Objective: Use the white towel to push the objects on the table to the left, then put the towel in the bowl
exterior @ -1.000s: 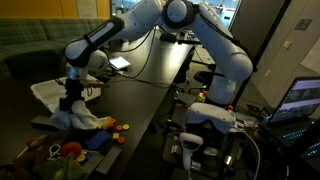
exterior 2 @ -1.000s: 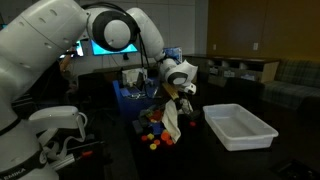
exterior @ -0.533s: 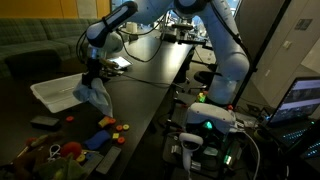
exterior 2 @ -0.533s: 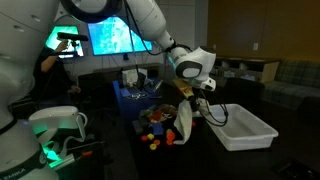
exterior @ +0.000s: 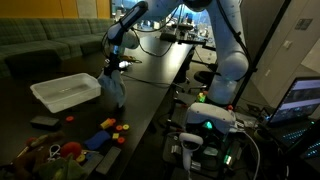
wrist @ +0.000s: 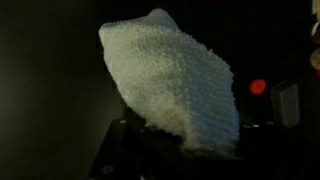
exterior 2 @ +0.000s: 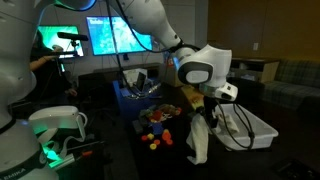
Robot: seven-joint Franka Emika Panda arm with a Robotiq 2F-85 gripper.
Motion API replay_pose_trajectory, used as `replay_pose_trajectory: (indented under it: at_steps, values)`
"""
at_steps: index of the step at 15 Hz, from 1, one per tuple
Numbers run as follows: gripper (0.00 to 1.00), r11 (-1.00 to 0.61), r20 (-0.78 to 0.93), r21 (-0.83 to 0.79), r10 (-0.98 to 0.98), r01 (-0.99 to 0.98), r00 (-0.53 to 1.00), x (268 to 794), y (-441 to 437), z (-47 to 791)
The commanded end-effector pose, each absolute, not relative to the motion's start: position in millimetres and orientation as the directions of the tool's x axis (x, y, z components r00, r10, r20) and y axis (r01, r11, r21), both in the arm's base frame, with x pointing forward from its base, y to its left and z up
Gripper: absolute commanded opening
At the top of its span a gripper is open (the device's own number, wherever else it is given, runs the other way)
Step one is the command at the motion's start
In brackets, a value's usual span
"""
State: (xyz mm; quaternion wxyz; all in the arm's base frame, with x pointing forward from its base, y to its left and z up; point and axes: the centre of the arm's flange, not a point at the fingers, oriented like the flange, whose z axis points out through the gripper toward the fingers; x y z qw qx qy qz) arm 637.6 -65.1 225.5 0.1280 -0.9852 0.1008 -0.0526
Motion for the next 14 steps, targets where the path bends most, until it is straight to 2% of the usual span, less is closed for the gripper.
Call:
replay_pose_trajectory:
  at_steps: [1, 8, 14]
  values:
    - [0.00, -0.947, 0.132, -0.162, -0.299, -0.277, 0.945, 605.4, -92.0, 200.9]
    - [0.00, -0.892, 0.220, -0.001, -0.440, -0.451, 0.870, 570.2, -122.3, 115.4]
    - [0.00, -0.862, 0.133, 0.114, -0.480, -0.494, 0.867, 539.1, -58.6, 41.8]
